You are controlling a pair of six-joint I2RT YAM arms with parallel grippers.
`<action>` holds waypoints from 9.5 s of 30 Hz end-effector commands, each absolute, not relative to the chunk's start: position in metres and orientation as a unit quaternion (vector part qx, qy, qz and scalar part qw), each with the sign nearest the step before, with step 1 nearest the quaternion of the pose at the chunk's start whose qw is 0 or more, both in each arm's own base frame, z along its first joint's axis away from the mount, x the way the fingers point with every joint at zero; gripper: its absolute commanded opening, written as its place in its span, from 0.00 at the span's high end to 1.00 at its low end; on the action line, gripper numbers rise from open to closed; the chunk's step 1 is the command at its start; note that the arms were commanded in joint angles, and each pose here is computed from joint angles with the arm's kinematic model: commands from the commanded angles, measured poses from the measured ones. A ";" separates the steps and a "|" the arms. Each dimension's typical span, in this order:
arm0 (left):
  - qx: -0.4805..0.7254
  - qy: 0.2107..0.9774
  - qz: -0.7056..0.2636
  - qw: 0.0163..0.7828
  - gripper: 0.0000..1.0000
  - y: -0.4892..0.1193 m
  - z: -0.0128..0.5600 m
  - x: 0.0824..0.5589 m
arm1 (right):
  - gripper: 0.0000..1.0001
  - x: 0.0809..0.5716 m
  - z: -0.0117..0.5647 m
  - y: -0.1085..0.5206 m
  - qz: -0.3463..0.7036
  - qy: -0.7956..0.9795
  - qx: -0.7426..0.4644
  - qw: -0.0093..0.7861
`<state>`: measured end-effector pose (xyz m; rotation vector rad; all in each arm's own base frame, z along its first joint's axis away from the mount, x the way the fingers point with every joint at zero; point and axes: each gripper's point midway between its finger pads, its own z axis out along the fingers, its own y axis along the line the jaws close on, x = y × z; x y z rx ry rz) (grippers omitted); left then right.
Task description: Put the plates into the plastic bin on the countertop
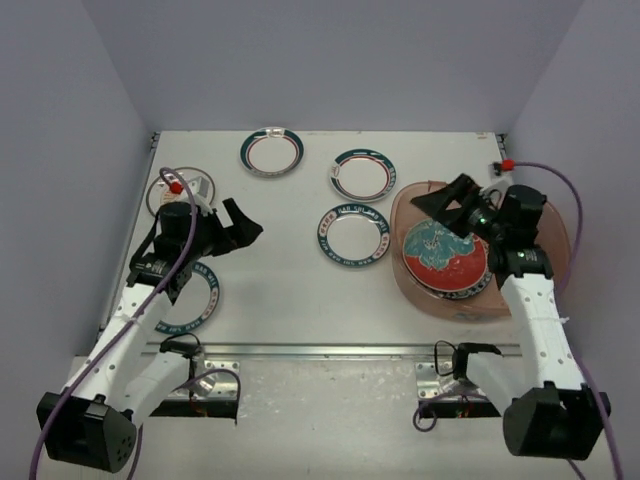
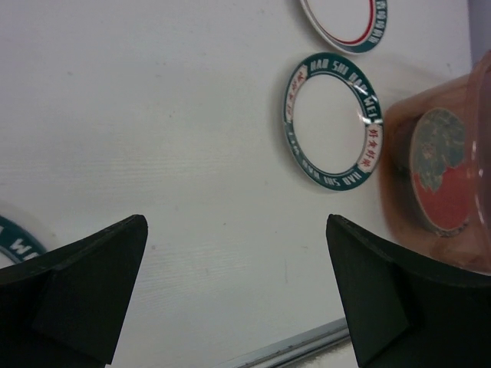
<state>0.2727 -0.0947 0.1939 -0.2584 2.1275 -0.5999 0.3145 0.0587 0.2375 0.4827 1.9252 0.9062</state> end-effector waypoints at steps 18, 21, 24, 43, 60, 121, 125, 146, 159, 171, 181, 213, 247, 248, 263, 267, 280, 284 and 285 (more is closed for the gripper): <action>-0.088 0.866 -0.427 0.243 0.13 -0.270 0.040 0.411 | 0.01 0.177 0.265 0.236 0.537 0.725 -0.201 0.382; -0.090 0.871 -0.428 0.223 0.30 -0.276 0.025 0.417 | 0.01 0.165 0.273 0.234 0.555 0.712 -0.199 0.382; -0.087 0.874 -0.432 0.203 0.47 -0.279 0.007 0.414 | 0.01 0.167 0.275 0.229 0.549 0.716 -0.176 0.395; -0.052 0.848 -0.412 0.329 1.00 -0.206 0.124 0.305 | 0.01 0.221 0.209 0.217 0.428 0.806 -0.122 0.391; 0.065 0.731 -0.593 0.331 1.00 -0.223 0.232 0.199 | 1.00 0.219 0.217 0.237 0.468 0.779 -0.189 0.373; -0.271 0.786 -0.428 0.356 0.00 -0.234 0.123 0.393 | 0.01 0.222 0.272 0.117 0.526 0.698 0.022 0.485; -0.311 0.759 -0.454 0.347 0.00 -0.261 0.119 0.460 | 0.01 0.188 0.298 0.137 0.540 0.683 -0.047 0.490; -0.397 0.801 -0.399 0.204 0.91 -0.315 -0.030 0.551 | 0.01 0.169 0.286 0.145 0.520 0.704 -0.058 0.479; -0.255 0.775 -0.395 0.422 1.00 -0.267 0.156 0.461 | 0.01 0.175 0.311 0.148 0.541 0.681 -0.061 0.490; 0.005 0.743 -0.592 0.312 1.00 -0.280 0.206 0.228 | 0.09 0.253 0.276 0.117 0.384 0.838 -0.019 0.388; 0.048 0.700 -0.626 0.341 1.00 -0.278 0.269 0.200 | 0.19 0.228 0.237 0.174 0.416 0.844 -0.125 0.316; -0.076 0.837 -0.260 0.476 0.00 -0.150 0.213 0.233 | 1.00 0.311 0.165 -0.041 0.138 0.816 0.339 0.448; -0.210 0.834 -0.279 0.427 0.00 -0.168 0.149 0.289 | 0.01 0.268 0.283 0.110 0.470 0.754 0.022 0.458; -0.260 0.822 -0.278 0.424 0.00 -0.155 0.145 0.315 | 0.01 0.254 0.290 0.132 0.482 0.750 -0.028 0.452; -0.437 0.749 -0.318 0.384 0.00 -0.107 0.063 0.554 | 0.01 0.173 0.316 0.184 0.572 0.677 -0.145 0.440; -0.480 0.735 -0.318 0.358 0.00 -0.102 0.023 0.563 | 0.01 0.162 0.326 0.183 0.577 0.668 -0.150 0.445; -0.574 0.749 -0.180 0.279 0.40 -0.074 -0.055 0.550 | 0.01 0.177 0.307 0.161 0.514 0.693 -0.048 0.503; -0.570 0.754 -0.167 0.281 0.60 -0.071 -0.055 0.559 | 0.01 0.180 0.305 0.158 0.510 0.693 -0.034 0.509; -0.570 0.754 -0.166 0.281 0.67 -0.071 -0.055 0.561 | 0.01 0.182 0.303 0.155 0.503 0.694 -0.024 0.515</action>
